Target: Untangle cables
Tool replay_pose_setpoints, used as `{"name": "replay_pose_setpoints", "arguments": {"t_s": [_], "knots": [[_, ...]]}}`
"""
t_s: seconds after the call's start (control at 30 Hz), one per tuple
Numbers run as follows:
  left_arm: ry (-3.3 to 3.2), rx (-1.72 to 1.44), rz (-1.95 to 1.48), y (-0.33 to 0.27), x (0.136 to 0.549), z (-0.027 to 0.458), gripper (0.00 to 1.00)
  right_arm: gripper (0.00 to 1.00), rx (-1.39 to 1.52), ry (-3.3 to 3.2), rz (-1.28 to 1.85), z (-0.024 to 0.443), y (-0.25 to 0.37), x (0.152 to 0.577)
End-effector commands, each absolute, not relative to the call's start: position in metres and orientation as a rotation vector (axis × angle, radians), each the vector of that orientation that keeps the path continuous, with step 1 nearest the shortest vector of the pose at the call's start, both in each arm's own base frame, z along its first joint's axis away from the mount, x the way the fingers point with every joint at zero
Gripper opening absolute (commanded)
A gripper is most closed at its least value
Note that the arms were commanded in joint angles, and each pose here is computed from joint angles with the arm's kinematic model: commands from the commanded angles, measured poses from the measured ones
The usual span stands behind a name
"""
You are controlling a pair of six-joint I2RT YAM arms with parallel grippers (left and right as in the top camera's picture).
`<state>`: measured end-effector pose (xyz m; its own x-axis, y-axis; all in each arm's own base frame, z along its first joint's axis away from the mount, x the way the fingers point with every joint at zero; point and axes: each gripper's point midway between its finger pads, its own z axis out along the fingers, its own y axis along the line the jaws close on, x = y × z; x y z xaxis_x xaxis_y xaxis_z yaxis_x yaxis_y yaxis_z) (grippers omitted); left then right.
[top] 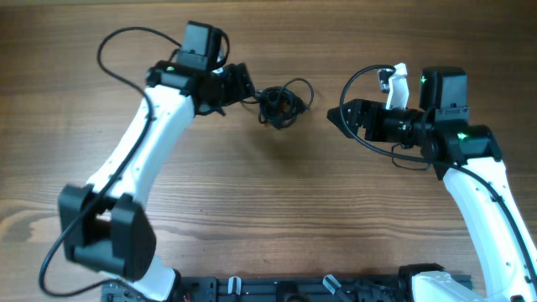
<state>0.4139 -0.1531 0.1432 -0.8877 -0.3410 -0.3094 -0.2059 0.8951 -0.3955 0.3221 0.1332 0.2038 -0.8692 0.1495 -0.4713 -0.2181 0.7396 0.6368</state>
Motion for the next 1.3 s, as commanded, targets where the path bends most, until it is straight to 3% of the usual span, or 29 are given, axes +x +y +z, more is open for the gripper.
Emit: {"name": "replay_pose_setpoints", "arguments": {"t_s": [0.0, 0.03, 0.07, 0.1, 0.2, 0.27, 0.3, 0.37, 0.4, 0.73, 0.87, 1.03, 1.13, 1.27], "knots": [[2.644, -0.498, -0.522, -0.159, 0.431, 0.137, 0.79, 1.0, -0.057, 2.42, 0.997, 0.21, 0.135, 0.325], [2.642, -0.483, -0.572, -0.166, 0.432, 0.139, 0.84, 1.0, -0.057, 2.422, 0.997, 0.21, 0.135, 0.325], [2.628, -0.465, -0.619, -0.172, 0.434, 0.143, 0.97, 1.0, -0.057, 2.421, 0.997, 0.21, 0.135, 0.325], [2.618, -0.458, -0.64, -0.174, 0.436, 0.145, 1.0, 1.0, -0.057, 2.42, 0.996, 0.21, 0.134, 0.325], [2.624, -0.546, -0.62, -0.174, 0.438, 0.136, 0.93, 1.0, -0.052, 2.424, 0.988, 0.209, 0.134, 0.325], [2.622, -0.71, -0.546, -0.171, 0.439, 0.116, 0.96, 1.0, -0.051, 2.425, 0.988, 0.209, 0.134, 0.325], [2.604, -0.816, -0.476, -0.168, 0.44, 0.103, 0.91, 1.0, -0.049, 2.429, 0.989, 0.207, 0.133, 0.324], [2.603, -0.851, -0.456, -0.174, 0.442, 0.09, 0.52, 1.0, -0.045, 2.437, 0.988, 0.204, 0.133, 0.323], [2.605, -0.839, -0.46, -0.178, 0.443, 0.087, 0.43, 1.0, -0.042, 2.442, 0.985, 0.203, 0.133, 0.323], [2.604, -0.826, -0.351, -0.19, 0.449, 0.046, 0.42, 1.0, -0.027, 2.449, 0.959, 0.201, 0.13, 0.325], [2.627, -0.821, -0.336, -0.196, 0.448, 0.028, 0.32, 1.0, -0.028, 2.45, 0.959, 0.201, 0.13, 0.325], [2.621, -0.82, -0.341, -0.197, 0.451, 0.025, 0.04, 1.0, -0.007, 2.45, 0.964, 0.201, 0.13, 0.326], [2.594, -0.784, -0.369, -0.198, 0.456, 0.04, 0.04, 1.0, 0.008, 2.45, 0.969, 0.201, 0.13, 0.326], [2.534, -0.626, -0.542, -0.213, 0.455, 0.108, 0.04, 1.0, 0.004, 2.441, 0.968, 0.203, 0.13, 0.328]]}}
